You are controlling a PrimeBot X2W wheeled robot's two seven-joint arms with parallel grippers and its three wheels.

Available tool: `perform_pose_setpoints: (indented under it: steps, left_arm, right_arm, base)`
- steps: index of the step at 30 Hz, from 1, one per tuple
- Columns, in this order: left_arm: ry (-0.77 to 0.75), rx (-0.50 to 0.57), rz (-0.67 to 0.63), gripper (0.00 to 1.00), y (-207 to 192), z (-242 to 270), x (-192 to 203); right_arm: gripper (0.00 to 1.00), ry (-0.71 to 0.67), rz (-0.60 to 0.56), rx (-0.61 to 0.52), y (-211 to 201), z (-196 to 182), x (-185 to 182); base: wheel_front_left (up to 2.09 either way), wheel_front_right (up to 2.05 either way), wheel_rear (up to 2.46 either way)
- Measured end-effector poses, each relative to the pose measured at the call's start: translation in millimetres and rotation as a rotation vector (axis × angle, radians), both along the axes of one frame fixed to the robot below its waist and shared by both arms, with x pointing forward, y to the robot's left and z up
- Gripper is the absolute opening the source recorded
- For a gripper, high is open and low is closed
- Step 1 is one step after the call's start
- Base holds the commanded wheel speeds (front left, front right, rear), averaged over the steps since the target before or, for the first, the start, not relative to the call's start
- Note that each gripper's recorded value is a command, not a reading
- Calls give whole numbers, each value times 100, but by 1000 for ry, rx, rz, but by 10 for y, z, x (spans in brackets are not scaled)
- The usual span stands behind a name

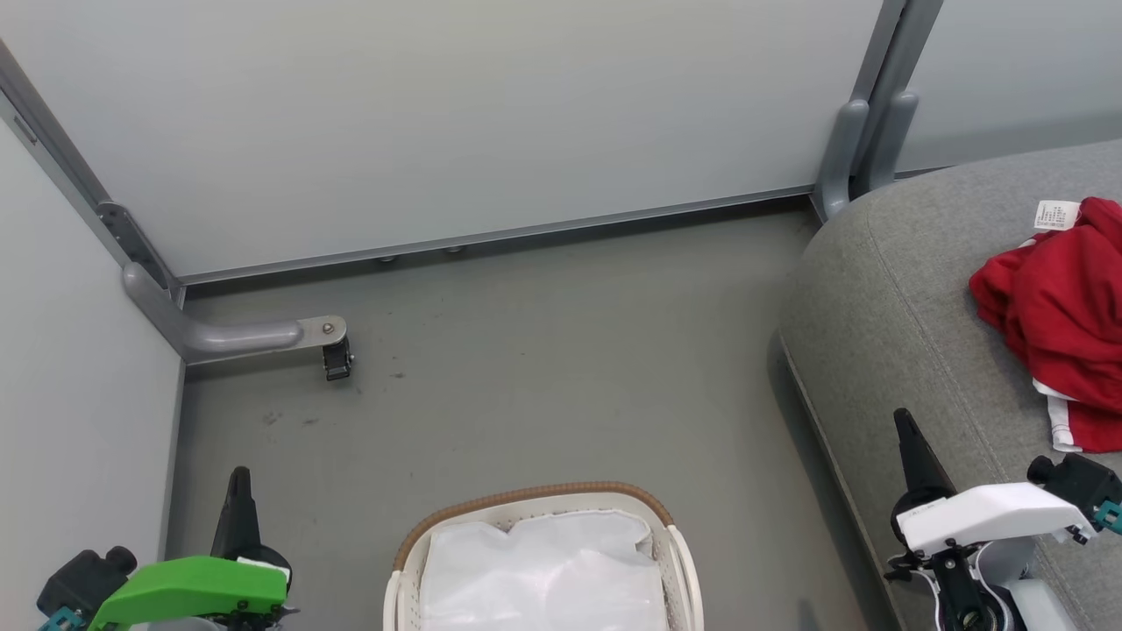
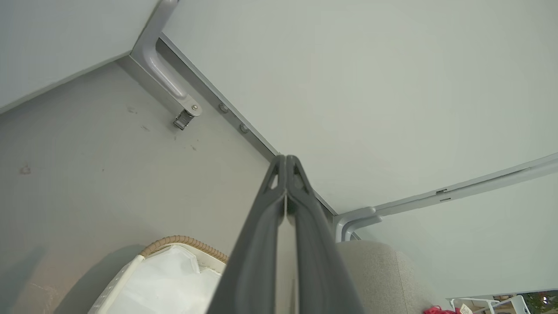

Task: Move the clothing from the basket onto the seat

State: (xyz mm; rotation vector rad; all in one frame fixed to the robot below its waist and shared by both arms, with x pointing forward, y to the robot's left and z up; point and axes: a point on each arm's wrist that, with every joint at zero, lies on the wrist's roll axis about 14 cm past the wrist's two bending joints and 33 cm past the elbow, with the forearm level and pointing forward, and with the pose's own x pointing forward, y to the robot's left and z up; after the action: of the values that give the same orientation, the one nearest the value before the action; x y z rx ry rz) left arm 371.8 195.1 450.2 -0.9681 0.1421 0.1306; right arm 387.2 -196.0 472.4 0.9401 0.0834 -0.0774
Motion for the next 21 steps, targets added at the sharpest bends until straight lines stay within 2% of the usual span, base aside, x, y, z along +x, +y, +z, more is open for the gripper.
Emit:
perform_pose_setpoints:
  steps: [21]
  left_arm:
    - [-46, -210, 17, 0, 12, 148, 64]
  right_arm:
    - [0, -23, -15, 218, -20, 90, 12]
  base:
    - [0, 0, 0]
